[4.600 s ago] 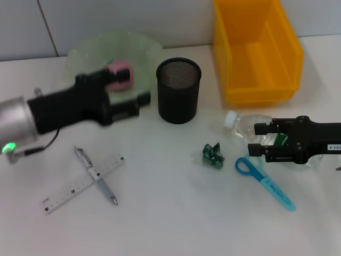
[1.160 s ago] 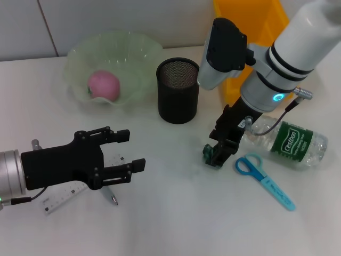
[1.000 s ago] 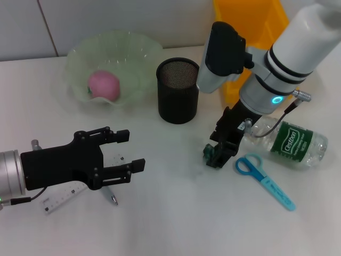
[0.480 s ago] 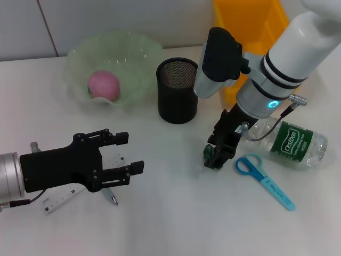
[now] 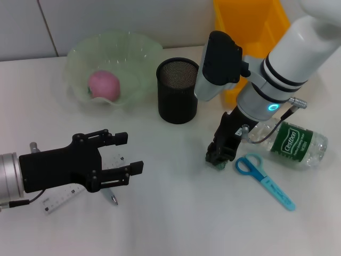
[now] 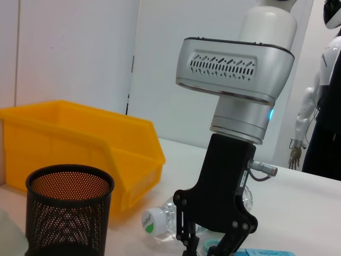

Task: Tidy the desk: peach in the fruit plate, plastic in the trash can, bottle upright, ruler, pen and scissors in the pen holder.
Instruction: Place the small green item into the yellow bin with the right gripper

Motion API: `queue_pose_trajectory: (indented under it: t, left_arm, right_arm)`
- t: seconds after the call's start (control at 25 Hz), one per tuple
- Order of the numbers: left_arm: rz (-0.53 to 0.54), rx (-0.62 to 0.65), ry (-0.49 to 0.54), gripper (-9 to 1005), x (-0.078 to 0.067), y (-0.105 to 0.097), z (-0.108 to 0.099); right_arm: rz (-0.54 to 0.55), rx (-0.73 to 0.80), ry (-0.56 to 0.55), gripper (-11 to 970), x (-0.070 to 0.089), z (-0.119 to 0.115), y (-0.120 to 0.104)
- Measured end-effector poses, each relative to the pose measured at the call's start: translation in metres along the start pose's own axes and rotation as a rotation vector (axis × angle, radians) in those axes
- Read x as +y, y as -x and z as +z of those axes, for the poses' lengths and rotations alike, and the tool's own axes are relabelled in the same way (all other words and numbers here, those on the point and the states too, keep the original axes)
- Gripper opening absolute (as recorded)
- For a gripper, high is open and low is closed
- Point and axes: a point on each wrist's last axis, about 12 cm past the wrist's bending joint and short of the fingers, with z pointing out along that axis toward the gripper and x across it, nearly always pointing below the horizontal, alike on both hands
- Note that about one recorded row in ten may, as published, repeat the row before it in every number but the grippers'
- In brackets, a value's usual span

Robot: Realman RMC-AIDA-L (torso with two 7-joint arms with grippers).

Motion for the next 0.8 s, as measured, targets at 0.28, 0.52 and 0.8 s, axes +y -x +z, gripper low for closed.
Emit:
queue_pose_trajectory:
  t: [0.28, 0.52, 0.8]
  left_arm:
    - [0.0, 0.001, 0.001, 759, 0.0, 0.0, -0.001]
    - [0.0, 0.002, 0.002, 758, 0.0, 0.0, -0.001]
    - [0.0, 0.004, 0.004, 757, 0.001, -0.001, -0.002]
  right_arm:
    - [0.015, -0.1, 0.033, 176, 0.005, -0.014, 0.0]
    - [0.023, -0.271, 0.03, 127, 0.016, -0.045, -0.014]
    - [0.142, -0.704, -0.033, 116, 0.009, -0.093, -0.07]
